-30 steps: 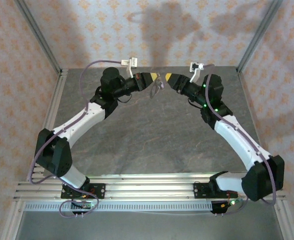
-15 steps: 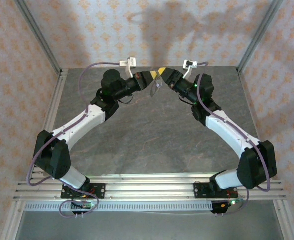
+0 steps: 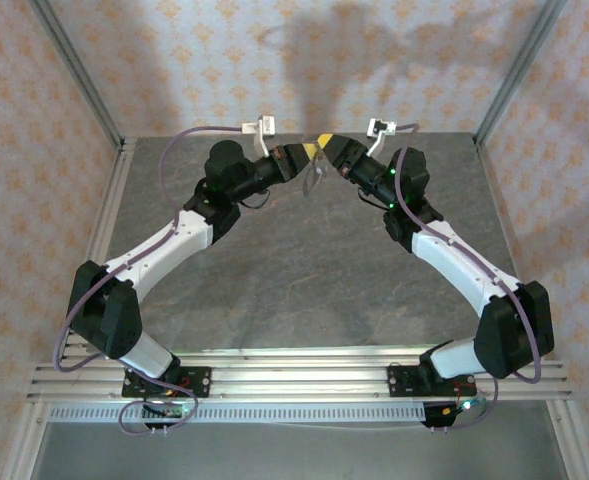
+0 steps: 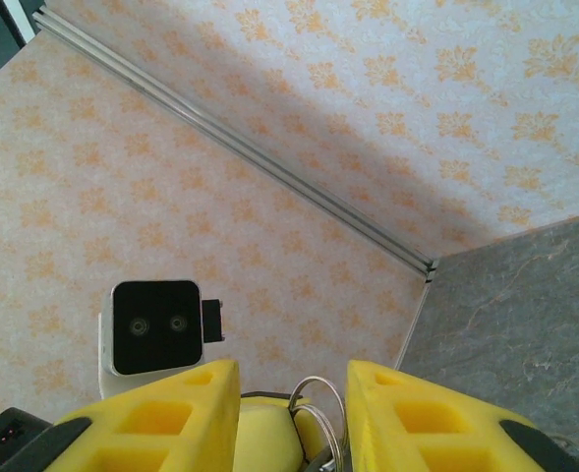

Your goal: Put the keys on the keyring

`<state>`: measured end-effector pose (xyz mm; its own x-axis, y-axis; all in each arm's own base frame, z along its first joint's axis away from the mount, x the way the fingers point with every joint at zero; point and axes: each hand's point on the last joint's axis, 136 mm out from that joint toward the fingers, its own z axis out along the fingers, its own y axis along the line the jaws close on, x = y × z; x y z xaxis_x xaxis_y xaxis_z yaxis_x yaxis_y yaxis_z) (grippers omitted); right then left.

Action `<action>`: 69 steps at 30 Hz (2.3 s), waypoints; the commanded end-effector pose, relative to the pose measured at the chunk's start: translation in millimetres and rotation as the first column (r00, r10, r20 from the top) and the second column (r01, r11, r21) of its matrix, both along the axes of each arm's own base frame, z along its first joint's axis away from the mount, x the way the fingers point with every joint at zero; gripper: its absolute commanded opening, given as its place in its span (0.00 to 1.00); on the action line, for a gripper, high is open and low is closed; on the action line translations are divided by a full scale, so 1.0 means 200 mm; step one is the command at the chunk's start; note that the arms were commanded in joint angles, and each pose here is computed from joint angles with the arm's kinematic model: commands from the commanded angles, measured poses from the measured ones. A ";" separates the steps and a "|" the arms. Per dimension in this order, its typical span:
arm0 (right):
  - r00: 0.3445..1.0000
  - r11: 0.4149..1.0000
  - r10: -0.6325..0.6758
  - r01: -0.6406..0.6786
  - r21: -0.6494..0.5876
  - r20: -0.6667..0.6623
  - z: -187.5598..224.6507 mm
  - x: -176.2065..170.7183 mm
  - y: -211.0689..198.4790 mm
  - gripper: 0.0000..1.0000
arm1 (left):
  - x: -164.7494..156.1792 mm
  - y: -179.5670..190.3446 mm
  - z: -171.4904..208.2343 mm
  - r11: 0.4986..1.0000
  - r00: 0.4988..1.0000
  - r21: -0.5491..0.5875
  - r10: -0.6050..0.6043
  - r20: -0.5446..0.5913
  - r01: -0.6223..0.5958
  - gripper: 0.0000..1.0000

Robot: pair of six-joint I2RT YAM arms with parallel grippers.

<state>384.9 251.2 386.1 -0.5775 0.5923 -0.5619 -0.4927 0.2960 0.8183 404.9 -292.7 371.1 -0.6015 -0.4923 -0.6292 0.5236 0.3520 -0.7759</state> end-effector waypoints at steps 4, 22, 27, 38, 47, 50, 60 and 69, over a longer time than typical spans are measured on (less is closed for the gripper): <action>0.998 0.999 0.045 -0.046 0.017 0.043 0.04 -0.04 0.03 0.31 | -0.02 0.00 0.18 0.998 0.996 -0.060 0.007 0.093 -0.001 0.00; 0.999 0.999 0.053 -0.053 -0.006 -0.004 -0.10 -0.08 0.02 0.29 | 0.00 0.00 0.20 0.999 0.995 -0.053 0.011 0.097 -0.006 0.00; 0.999 0.999 0.051 -0.051 -0.001 0.012 -0.06 -0.07 0.02 0.29 | -0.01 0.00 0.19 0.999 0.995 -0.053 0.008 0.097 -0.002 0.00; 0.996 0.997 0.072 -0.074 0.038 0.046 0.05 -0.04 0.05 0.18 | -0.02 -0.01 0.17 0.999 0.996 -0.048 0.001 0.087 0.003 0.00; 0.995 0.995 0.084 -0.086 0.044 0.050 0.06 -0.04 0.06 0.00 | -0.01 -0.01 0.16 0.999 0.996 -0.042 0.000 0.084 0.003 0.00; 0.997 0.997 0.064 -0.065 0.033 0.045 0.03 -0.04 0.05 0.00 | -0.01 -0.01 0.16 1.000 0.997 -0.028 0.004 0.078 -0.002 0.00; 0.997 0.997 0.059 -0.056 -0.048 0.045 0.01 -0.02 0.00 0.00 | 0.05 0.21 0.22 0.993 0.988 0.021 0.117 0.097 -0.120 0.47; 0.990 0.985 0.136 -0.132 -0.111 0.035 0.00 0.00 -0.05 0.00 | 0.07 0.26 0.22 0.986 0.996 0.164 0.004 0.090 -0.019 0.56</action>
